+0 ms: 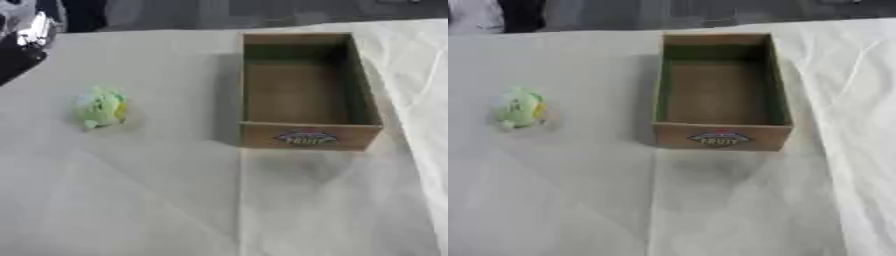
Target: Pick up objects on the table and place them in the box.
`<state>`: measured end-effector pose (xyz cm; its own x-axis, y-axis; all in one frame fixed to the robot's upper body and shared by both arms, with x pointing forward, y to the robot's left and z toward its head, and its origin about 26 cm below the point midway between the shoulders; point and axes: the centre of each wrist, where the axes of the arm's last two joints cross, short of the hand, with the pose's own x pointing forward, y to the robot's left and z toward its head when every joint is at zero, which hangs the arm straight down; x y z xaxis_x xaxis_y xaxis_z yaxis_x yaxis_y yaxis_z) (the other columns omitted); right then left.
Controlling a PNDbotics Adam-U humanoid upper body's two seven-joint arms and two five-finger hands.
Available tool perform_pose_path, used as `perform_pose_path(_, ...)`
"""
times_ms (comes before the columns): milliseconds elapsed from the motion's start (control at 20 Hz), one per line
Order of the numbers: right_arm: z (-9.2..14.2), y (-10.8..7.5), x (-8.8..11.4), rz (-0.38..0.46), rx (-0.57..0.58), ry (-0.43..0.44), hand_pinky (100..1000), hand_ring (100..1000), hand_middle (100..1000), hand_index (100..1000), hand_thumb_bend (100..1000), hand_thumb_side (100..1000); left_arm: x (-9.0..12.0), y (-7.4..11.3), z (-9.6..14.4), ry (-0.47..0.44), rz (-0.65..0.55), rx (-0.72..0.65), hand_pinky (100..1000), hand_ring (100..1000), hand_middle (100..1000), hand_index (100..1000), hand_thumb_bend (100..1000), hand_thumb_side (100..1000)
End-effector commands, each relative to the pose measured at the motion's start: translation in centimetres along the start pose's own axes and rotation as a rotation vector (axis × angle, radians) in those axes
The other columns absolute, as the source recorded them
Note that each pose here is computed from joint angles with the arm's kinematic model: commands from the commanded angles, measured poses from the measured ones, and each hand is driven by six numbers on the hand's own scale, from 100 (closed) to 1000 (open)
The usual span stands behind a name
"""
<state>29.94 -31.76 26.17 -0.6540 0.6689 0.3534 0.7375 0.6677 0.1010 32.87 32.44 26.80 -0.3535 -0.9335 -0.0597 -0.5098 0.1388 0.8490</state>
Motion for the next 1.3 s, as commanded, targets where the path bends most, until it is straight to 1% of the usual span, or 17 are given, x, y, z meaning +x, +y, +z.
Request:
perform_pose_path(50,-0.9,-0.2,0.5,-0.009,0.007,-0.038,765,817,693,728,100,1000,-1.0,0.5,-0.4,-0.025,-0.105,-0.07,673,782,773,939,137,1000)
perform_pose_path(100,-0.9,-0.2,0.5,-0.009,0.008,-0.038,765,817,693,728,100,1000,-1.2,0.4,-0.6,-0.03,-0.119,-0.087,673,782,773,939,137,1000)
perform_pose_path(150,-0.9,-0.2,0.5,-0.01,0.009,-0.038,765,817,693,728,100,1000,-1.4,0.3,-0.7,-0.034,-0.133,-0.103,684,792,778,941,203,1000)
perform_pose_path(200,-0.9,-0.1,0.6,-0.011,0.01,-0.039,765,817,693,728,100,1000,-1.7,0.0,-0.8,-0.04,-0.149,-0.129,684,792,778,941,203,1000)
perform_pose_path(250,-0.9,-0.1,0.6,-0.011,0.011,-0.039,765,817,693,728,100,1000,-1.9,-0.4,-0.8,-0.046,-0.162,-0.154,693,801,784,945,272,1000)
perform_pose_path(300,-0.9,-0.1,0.6,-0.012,0.012,-0.039,765,817,693,728,100,1000,-2.1,-0.7,-1.0,-0.054,-0.177,-0.188,698,807,788,947,318,1000)
perform_pose_path(350,-0.9,-0.1,0.6,-0.011,0.013,-0.038,765,817,693,728,100,1000,-2.0,-0.4,-1.6,-0.064,-0.202,-0.258,703,813,791,949,363,1000)
perform_pose_path(400,-0.9,-0.2,0.5,-0.01,0.013,-0.037,765,817,693,727,100,1000,-1.8,0.4,-2.3,-0.072,-0.226,-0.334,711,822,797,954,437,1000)
perform_pose_path(450,-0.8,-0.2,0.5,-0.008,0.014,-0.037,765,817,693,727,100,1000,-1.5,1.4,-3.0,-0.077,-0.25,-0.417,718,829,801,956,492,999)
perform_pose_path(550,-0.8,-0.2,0.5,-0.005,0.015,-0.036,765,817,693,727,100,1000,-0.6,3.4,-4.0,-0.077,-0.293,-0.565,725,839,807,960,552,991)
perform_pose_path(600,-0.8,-0.3,0.5,-0.004,0.015,-0.036,765,817,693,726,100,1000,-0.2,4.2,-4.3,-0.074,-0.312,-0.614,729,844,810,962,569,984)
perform_pose_path(700,-0.8,-0.3,0.5,-0.004,0.015,-0.036,765,817,692,726,100,1000,0.2,5.0,-4.5,-0.07,-0.343,-0.69,740,855,817,970,608,960)
perform_pose_path(800,-0.8,-0.3,0.5,-0.004,0.016,-0.037,765,817,693,725,100,1000,0.4,5.3,-4.7,-0.068,-0.359,-0.747,750,867,825,978,631,944)
perform_pose_path(850,-0.8,-0.2,0.5,-0.005,0.017,-0.037,765,817,692,725,100,1000,0.4,5.3,-4.7,-0.068,-0.364,-0.774,757,872,829,984,659,936)
perform_pose_path(1050,-0.8,-0.2,0.5,-0.007,0.021,-0.038,765,817,692,723,100,1000,0.2,5.3,-5.0,-0.069,-0.362,-0.858,779,891,851,1000,817,902)
perform_pose_path(1200,-0.9,-0.2,0.5,-0.008,0.021,-0.039,765,816,692,722,100,1000,-0.3,5.0,-5.1,-0.066,-0.358,-0.89,785,896,866,1000,886,888)
perform_pose_path(1300,-0.9,-0.1,0.6,-0.008,0.022,-0.039,765,816,691,722,100,1000,-0.6,4.8,-5.1,-0.058,-0.357,-0.9,784,899,871,1000,895,881)
